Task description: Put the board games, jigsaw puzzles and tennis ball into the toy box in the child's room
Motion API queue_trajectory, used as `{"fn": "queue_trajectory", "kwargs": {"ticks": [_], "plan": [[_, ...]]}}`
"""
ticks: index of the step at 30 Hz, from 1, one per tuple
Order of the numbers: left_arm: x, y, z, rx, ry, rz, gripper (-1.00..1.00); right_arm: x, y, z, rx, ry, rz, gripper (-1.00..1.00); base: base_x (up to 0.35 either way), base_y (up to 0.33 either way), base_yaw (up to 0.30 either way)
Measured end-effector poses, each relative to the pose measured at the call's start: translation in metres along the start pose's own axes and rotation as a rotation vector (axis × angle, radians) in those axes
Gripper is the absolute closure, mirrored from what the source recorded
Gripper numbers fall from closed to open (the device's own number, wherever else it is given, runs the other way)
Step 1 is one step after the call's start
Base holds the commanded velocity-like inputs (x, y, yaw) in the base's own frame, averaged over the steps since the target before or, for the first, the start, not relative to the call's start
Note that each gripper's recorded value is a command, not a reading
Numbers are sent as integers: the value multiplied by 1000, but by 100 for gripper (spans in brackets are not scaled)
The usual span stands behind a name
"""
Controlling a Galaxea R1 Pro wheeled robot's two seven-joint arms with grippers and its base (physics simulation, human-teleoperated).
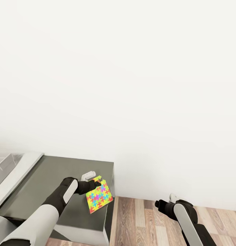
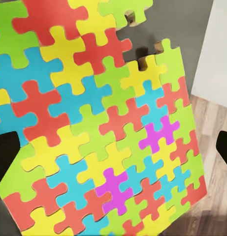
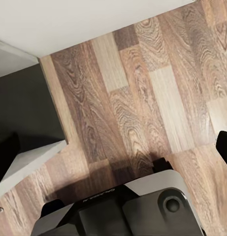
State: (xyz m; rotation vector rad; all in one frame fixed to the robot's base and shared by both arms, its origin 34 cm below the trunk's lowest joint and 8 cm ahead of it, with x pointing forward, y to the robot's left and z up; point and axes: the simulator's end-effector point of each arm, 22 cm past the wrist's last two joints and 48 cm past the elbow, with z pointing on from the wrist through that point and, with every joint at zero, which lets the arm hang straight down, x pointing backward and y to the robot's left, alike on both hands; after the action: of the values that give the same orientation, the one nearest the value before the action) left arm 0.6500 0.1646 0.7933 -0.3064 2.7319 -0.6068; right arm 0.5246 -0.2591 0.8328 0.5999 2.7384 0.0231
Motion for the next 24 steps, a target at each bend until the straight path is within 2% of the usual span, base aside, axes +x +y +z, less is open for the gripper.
{"fn": "queue_trajectory", "kwargs": {"ticks": [24], "plan": [[0, -5, 0, 25, 1, -20, -100, 0, 1, 0, -2, 1, 1, -100, 0, -12, 0]]}}
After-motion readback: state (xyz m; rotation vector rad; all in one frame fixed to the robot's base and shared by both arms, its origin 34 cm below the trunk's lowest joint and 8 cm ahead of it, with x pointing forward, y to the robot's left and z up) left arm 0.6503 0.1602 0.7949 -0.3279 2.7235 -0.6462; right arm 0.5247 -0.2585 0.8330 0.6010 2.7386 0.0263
